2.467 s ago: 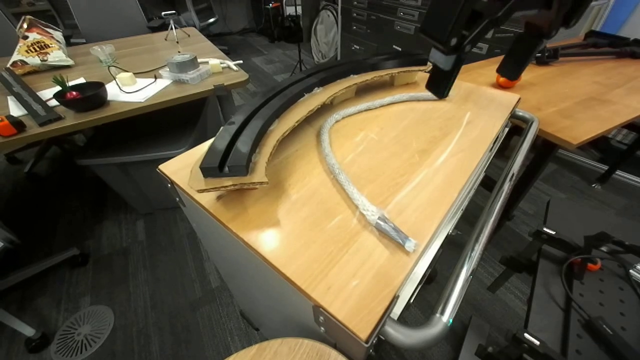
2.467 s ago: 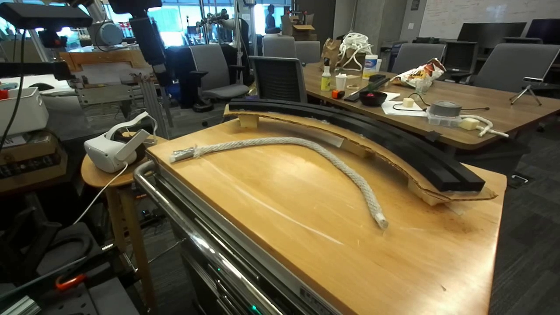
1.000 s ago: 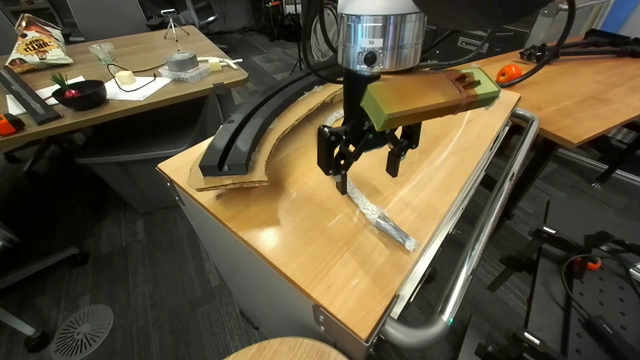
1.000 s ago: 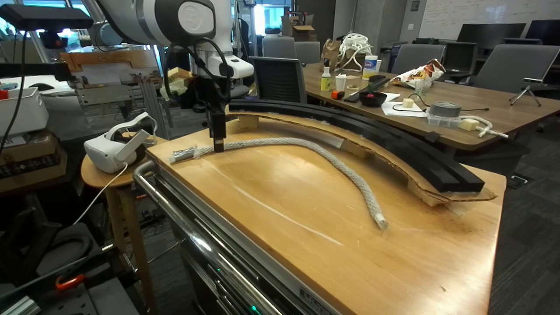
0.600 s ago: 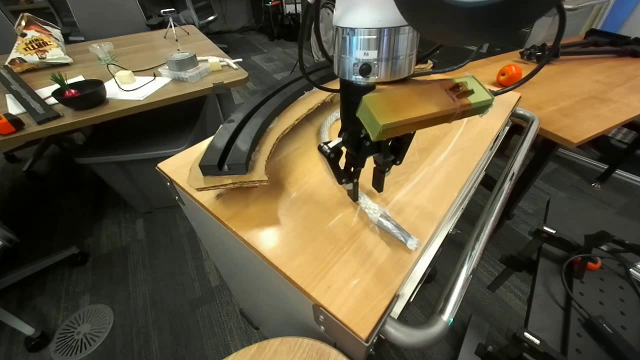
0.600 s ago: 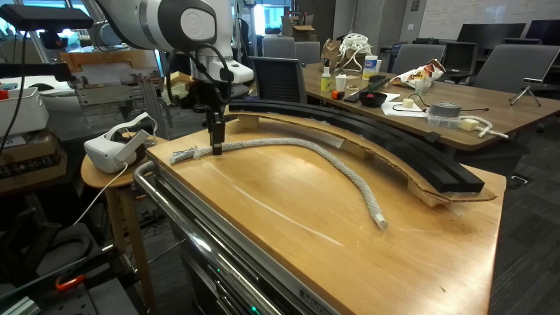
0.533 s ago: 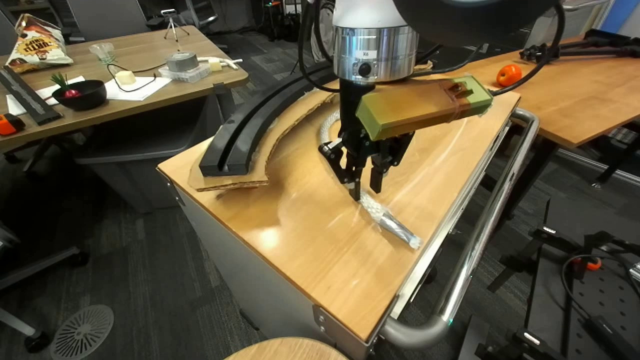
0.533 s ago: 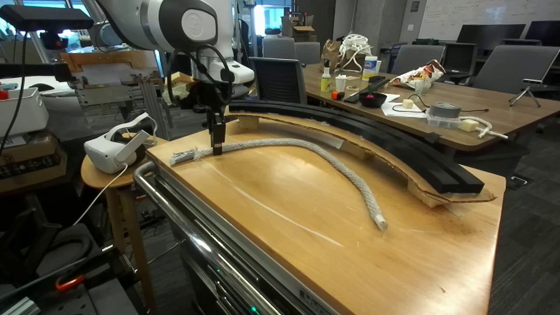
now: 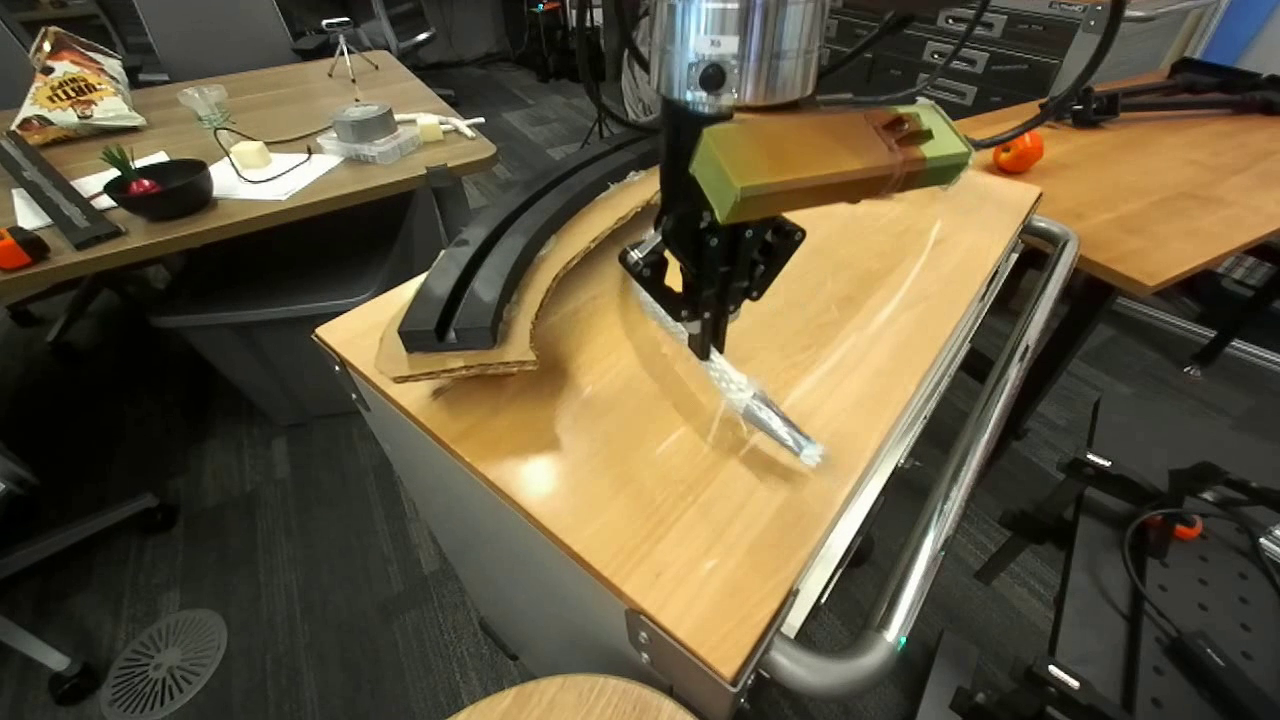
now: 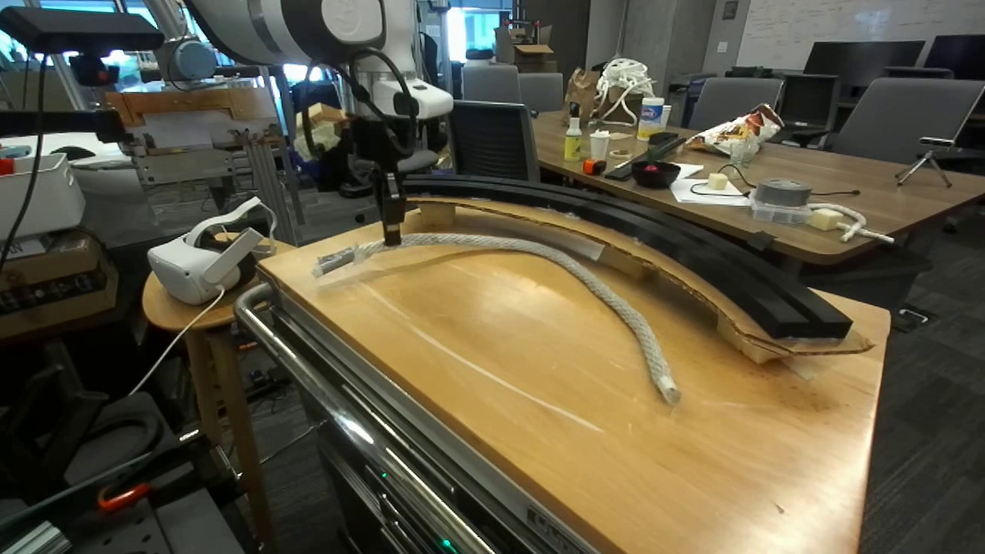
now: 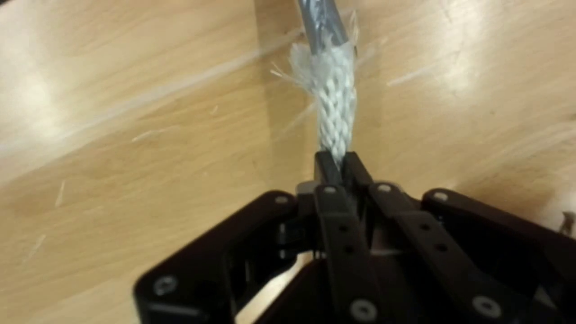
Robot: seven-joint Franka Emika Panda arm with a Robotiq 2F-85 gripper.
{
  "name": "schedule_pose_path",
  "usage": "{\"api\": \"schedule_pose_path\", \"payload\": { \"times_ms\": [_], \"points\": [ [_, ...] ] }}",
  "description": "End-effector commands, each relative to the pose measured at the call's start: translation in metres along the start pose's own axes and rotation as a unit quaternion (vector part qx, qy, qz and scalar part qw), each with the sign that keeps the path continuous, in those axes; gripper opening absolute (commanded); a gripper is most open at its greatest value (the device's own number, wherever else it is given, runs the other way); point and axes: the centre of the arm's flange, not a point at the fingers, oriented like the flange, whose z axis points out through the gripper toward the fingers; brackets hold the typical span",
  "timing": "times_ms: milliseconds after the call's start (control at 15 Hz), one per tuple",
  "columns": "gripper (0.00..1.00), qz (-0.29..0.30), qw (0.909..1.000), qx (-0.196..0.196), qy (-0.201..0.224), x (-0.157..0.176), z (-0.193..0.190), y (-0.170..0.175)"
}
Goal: Put the rope along the center of the black object
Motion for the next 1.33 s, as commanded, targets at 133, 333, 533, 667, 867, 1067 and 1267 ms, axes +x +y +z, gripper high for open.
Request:
{"api": "schedule_pose_path", "payload": {
  "times_ms": [133, 333, 533, 667, 867, 1067, 1267],
  "points": [
    [0.02, 0.017, 0.9917, 0.058, 0.113, -0.018, -0.123, -0.018],
    [0.02, 0.060, 0.9823, 0.095, 0.150, -0.012, -0.162, -0.034],
    [0.02, 0.099, 0.9781, 0.087, 0.161, 0.009, -0.164, -0.055],
    [0.02, 0.111, 0.9762, 0.064, 0.175, 0.024, -0.157, -0.067],
    [0.02, 0.139, 0.9747, 0.043, 0.170, 0.051, -0.147, -0.079],
    [0.02, 0.195, 0.9694, 0.054, 0.139, 0.077, -0.142, -0.085],
    [0.02, 0.241, 0.9618, 0.067, 0.111, 0.098, -0.142, -0.086]
  ]
}}
